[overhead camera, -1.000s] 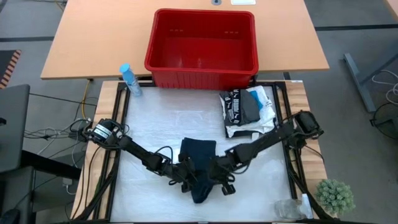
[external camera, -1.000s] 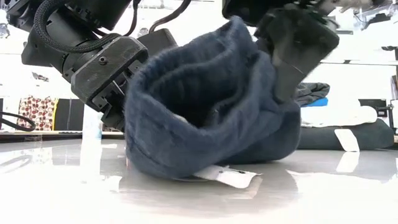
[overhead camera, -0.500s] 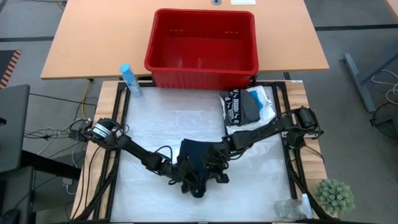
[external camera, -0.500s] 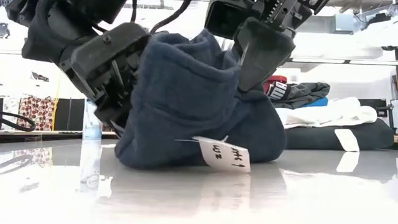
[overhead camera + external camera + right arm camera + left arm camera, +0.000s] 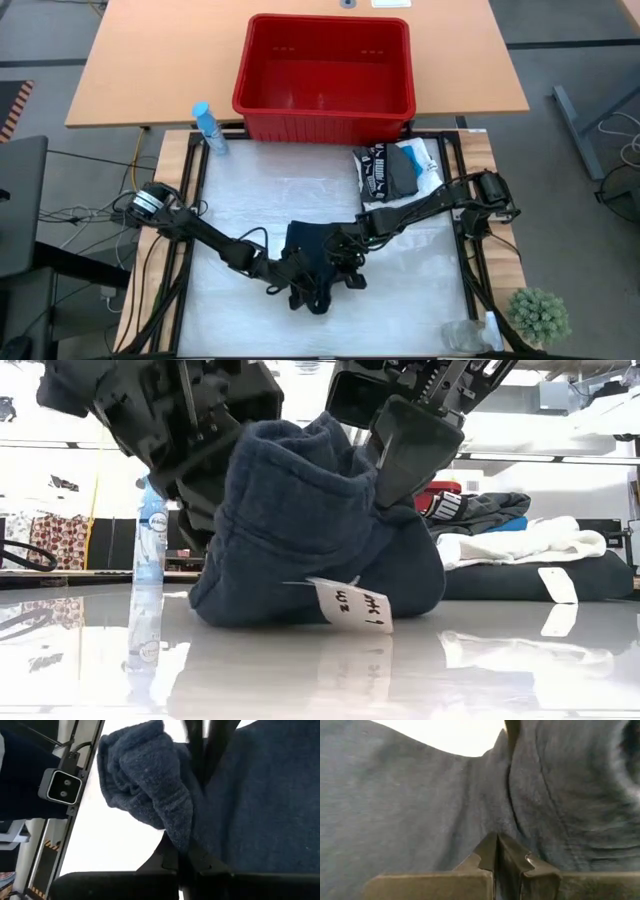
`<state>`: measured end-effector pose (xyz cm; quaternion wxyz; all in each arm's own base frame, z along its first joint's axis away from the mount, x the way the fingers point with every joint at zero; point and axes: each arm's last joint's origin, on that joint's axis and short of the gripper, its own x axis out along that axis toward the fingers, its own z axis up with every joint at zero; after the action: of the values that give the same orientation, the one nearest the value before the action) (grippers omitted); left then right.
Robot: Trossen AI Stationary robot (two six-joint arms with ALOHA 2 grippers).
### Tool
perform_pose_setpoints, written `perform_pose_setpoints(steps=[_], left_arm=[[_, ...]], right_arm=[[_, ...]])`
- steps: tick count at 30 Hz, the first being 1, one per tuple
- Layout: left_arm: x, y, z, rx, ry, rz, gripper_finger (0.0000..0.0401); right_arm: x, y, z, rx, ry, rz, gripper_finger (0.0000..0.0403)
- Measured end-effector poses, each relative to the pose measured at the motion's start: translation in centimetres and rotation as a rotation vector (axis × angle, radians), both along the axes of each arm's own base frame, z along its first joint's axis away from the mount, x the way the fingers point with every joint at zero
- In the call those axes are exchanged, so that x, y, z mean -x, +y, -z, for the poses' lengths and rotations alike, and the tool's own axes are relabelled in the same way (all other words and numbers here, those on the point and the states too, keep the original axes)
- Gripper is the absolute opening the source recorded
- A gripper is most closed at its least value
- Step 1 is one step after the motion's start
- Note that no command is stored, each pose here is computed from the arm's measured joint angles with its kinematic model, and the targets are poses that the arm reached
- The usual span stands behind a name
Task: Fold laundry
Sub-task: Fold the black shorts
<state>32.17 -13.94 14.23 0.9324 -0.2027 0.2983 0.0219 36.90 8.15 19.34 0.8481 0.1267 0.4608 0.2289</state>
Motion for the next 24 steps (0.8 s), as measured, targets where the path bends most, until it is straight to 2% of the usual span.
perform_pose_setpoints(steps=[4,8,10,18,24], left_arm=[[1.3,0.8,-1.4,-0.051,0.074,-0.056,0.0000],[2.4,1.2,-1.7,-0.196,0.136,-0.098,0.0000],[2.4,0.9,-1.4,-0.256,0.132,-0.074,0.0000],[2.7,-0.2,-0.7,-0.287,0.119,-0.085,0.0000],[3.6,-0.5,0.1,-0.298,0.174,-0.071,0.0000]], right_arm=[[0.0,-0.1,0.0,-0.024,0.003,-0.015,0.0019],[-0.2,-0.5,-0.2,-0.048,-0.013,-0.014,0.0019],[-0.5,-0.9,-0.3,-0.075,-0.024,-0.004,0.0019],[-1.0,-3.1,-0.6,-0.137,-0.037,0.037,0.0019],[-1.1,-5.0,-0.7,-0.183,-0.030,0.050,0.0019]])
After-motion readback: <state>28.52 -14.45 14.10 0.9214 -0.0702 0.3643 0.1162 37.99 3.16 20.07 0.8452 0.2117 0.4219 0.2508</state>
